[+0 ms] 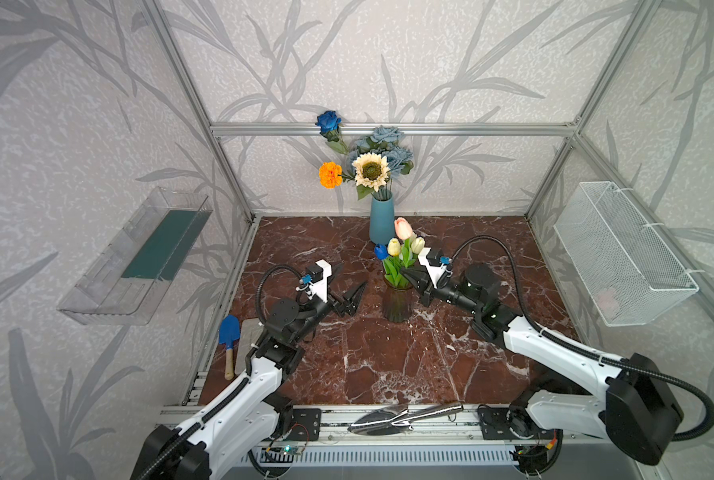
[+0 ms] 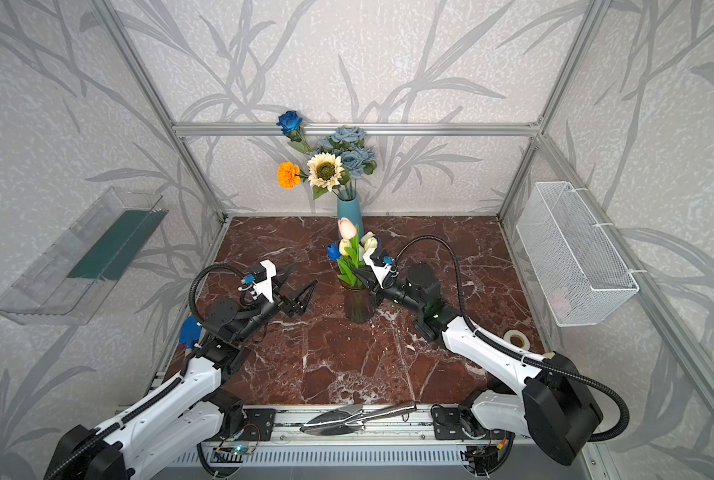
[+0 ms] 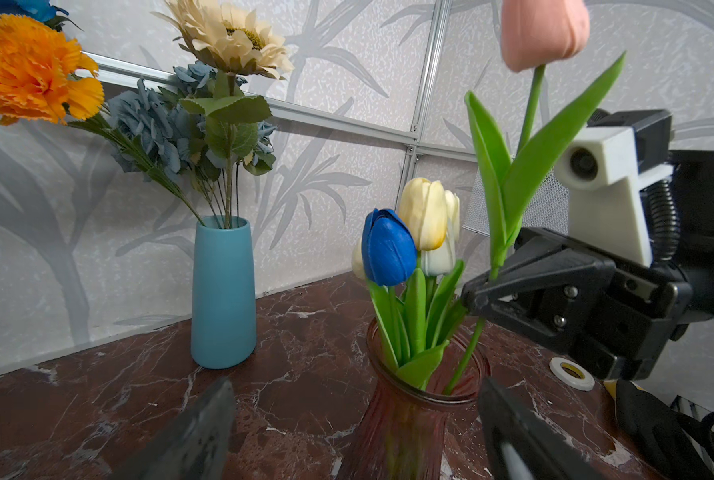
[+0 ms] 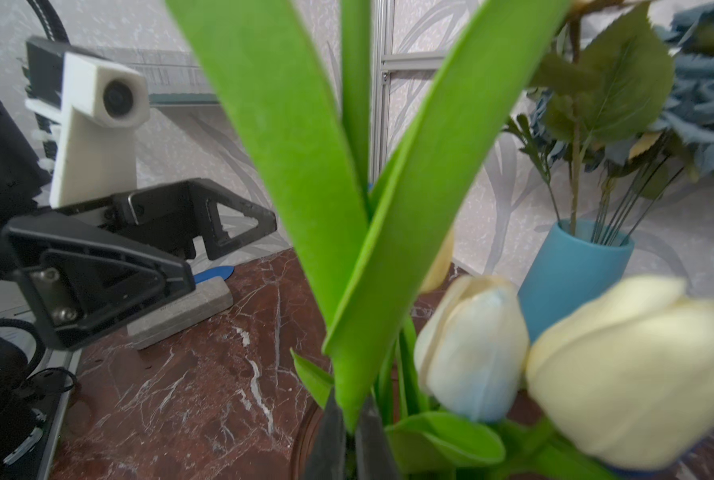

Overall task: Arrange the flowers into the vase
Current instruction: 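Lower the pink tulip into the vase with the right gripper while left withdraws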

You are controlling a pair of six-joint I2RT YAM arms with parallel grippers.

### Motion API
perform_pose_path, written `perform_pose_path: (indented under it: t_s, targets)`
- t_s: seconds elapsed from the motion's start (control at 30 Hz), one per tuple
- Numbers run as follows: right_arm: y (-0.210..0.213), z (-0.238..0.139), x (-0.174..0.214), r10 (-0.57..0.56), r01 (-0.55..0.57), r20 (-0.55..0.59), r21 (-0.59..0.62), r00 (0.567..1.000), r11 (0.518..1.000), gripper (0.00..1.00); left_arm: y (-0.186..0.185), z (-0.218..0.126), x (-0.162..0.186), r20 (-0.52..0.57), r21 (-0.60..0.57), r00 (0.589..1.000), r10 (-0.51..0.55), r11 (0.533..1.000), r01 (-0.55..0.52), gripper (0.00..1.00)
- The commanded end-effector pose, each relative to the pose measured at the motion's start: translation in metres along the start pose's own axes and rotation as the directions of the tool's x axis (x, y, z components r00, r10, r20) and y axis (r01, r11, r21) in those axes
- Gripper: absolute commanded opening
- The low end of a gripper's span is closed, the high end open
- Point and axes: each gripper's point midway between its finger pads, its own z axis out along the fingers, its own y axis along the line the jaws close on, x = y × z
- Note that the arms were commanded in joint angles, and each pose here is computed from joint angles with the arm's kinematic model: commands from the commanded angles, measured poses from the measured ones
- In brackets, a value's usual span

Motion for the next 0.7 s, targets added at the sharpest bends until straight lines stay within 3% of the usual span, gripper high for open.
perform_pose_path:
  t_s: [0.0, 0.07, 0.17, 0.37, 0.47, 0.67]
  targets:
    - [0.003, -0.001, -0.017, -0.031, 0.032, 0.077, -0.016, 0.997, 0.999, 0.24, -0.001, 0.002, -0.009, 0.029, 0.006, 0.999, 0.033, 0.999, -0.033, 0.92]
    - [0.001, -0.003, -0.013, -0.034, 0.034, 0.069, 0.000, 0.997, 0.999, 0.38, -0.001, 0.003, -0.006, 0.025, 0.008, 0.999, 0.035, 0.999, -0.035, 0.92]
    - [0.003, -0.010, -0.017, -0.036, 0.036, 0.072, 0.006, 0.997, 0.999, 0.49, -0.002, 0.005, -0.004, 0.019, 0.019, 0.999, 0.033, 0.999, -0.034, 0.92]
    - [0.004, -0.032, -0.028, -0.049, 0.046, 0.065, 0.054, 0.997, 0.998, 0.59, -0.006, 0.005, 0.016, -0.050, 0.057, 0.998, 0.050, 0.997, -0.047, 0.98]
    - [0.002, -0.049, -0.029, -0.056, 0.048, 0.078, 0.098, 0.995, 0.994, 0.69, -0.006, 0.000, 0.027, -0.065, 0.056, 0.996, 0.059, 0.997, -0.056, 0.99]
    - [-0.003, -0.055, 0.019, -0.046, 0.045, 0.005, 0.142, 0.999, 0.989, 0.81, -0.002, -0.011, 0.040, -0.084, 0.027, 0.994, 0.068, 0.997, -0.066, 1.00]
